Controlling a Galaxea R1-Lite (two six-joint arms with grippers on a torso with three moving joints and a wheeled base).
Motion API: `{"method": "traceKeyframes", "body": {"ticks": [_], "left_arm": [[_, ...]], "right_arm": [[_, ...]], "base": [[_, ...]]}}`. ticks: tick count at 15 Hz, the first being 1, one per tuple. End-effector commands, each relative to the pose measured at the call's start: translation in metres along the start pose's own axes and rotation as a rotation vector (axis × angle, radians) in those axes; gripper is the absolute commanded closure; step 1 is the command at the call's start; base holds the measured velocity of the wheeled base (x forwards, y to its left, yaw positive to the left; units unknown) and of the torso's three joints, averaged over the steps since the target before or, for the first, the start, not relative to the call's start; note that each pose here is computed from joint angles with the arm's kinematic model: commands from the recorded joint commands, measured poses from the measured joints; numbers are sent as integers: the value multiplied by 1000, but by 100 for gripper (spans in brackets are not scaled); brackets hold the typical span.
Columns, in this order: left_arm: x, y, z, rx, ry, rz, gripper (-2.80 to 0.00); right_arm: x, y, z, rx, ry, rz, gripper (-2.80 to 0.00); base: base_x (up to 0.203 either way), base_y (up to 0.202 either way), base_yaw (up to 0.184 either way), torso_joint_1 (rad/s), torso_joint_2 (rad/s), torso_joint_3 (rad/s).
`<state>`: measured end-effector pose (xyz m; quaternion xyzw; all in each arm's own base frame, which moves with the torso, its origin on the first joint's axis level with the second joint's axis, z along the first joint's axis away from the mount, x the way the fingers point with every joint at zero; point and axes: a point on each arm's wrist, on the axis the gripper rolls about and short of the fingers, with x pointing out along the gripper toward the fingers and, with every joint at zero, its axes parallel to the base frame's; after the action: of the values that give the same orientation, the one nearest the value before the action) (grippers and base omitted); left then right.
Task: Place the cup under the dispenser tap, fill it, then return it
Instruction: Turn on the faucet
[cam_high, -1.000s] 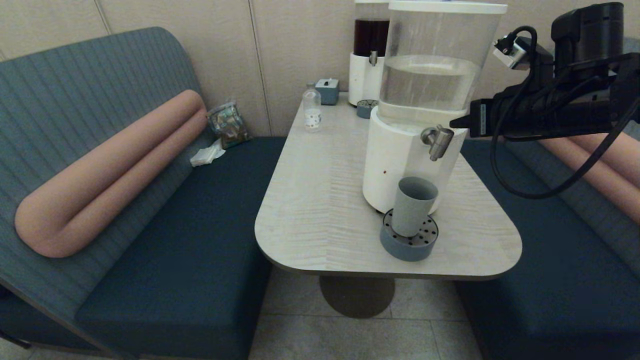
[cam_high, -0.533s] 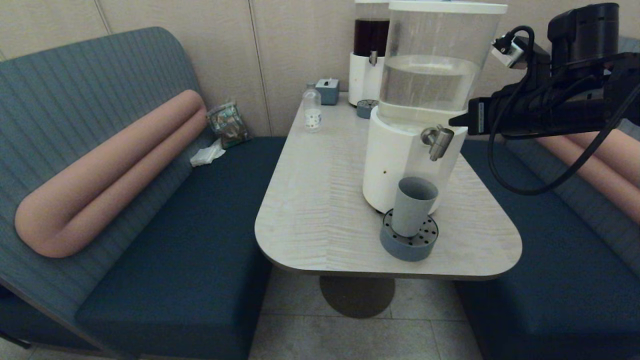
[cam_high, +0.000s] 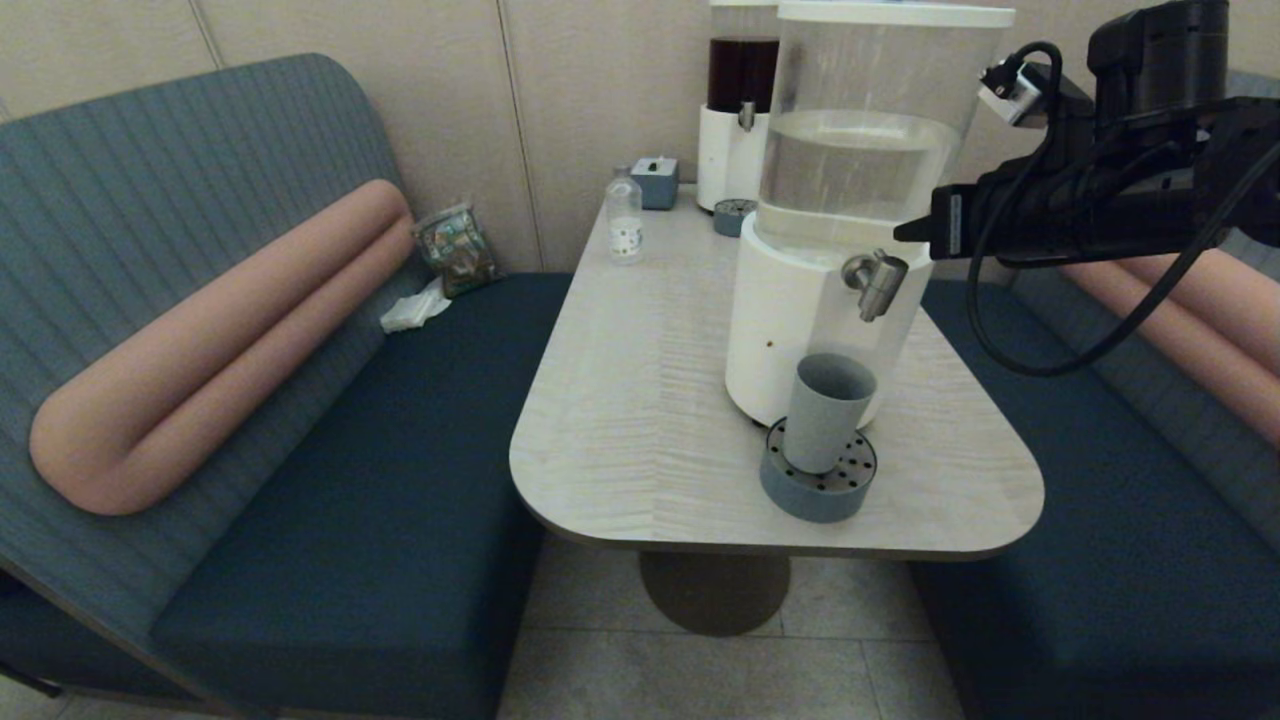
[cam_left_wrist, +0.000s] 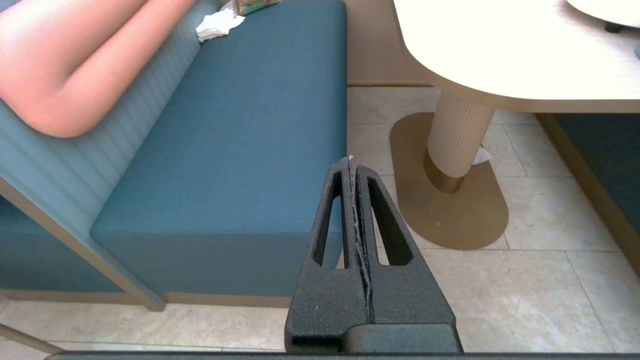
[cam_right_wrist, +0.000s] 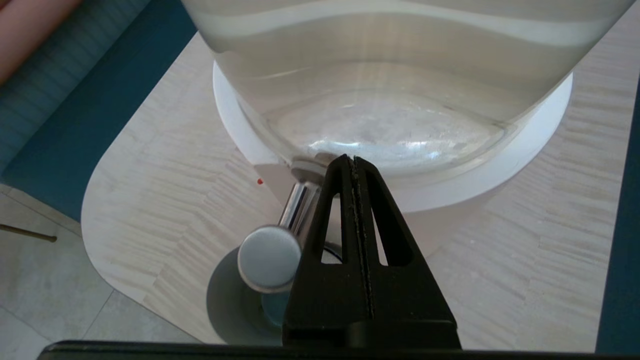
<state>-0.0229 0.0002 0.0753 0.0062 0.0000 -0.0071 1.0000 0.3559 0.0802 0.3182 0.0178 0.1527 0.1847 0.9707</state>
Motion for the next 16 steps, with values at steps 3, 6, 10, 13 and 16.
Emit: {"method": "traceKeyframes", "body": {"ticks": [3, 6, 10, 13, 16], "left_arm": [[0, 0, 0, 0, 0, 0, 0], [0, 0, 0, 0, 0, 0, 0], [0, 0, 0, 0, -1, 0, 0], [0, 0, 0, 0, 0, 0, 0], [0, 0, 0, 0, 0, 0, 0]], "right_arm": [[4, 2, -1, 0, 6, 7, 0], [5, 2, -3, 0, 15, 8, 0], [6, 3, -4, 1, 20, 11, 0], [6, 3, -5, 1, 23, 12, 0], [9, 3, -5, 0, 24, 15, 0]], "base": [[0, 0, 0, 0, 0, 0], [0, 0, 0, 0, 0, 0], [0, 0, 0, 0, 0, 0], [0, 0, 0, 0, 0, 0], [0, 0, 0, 0, 0, 0]]}}
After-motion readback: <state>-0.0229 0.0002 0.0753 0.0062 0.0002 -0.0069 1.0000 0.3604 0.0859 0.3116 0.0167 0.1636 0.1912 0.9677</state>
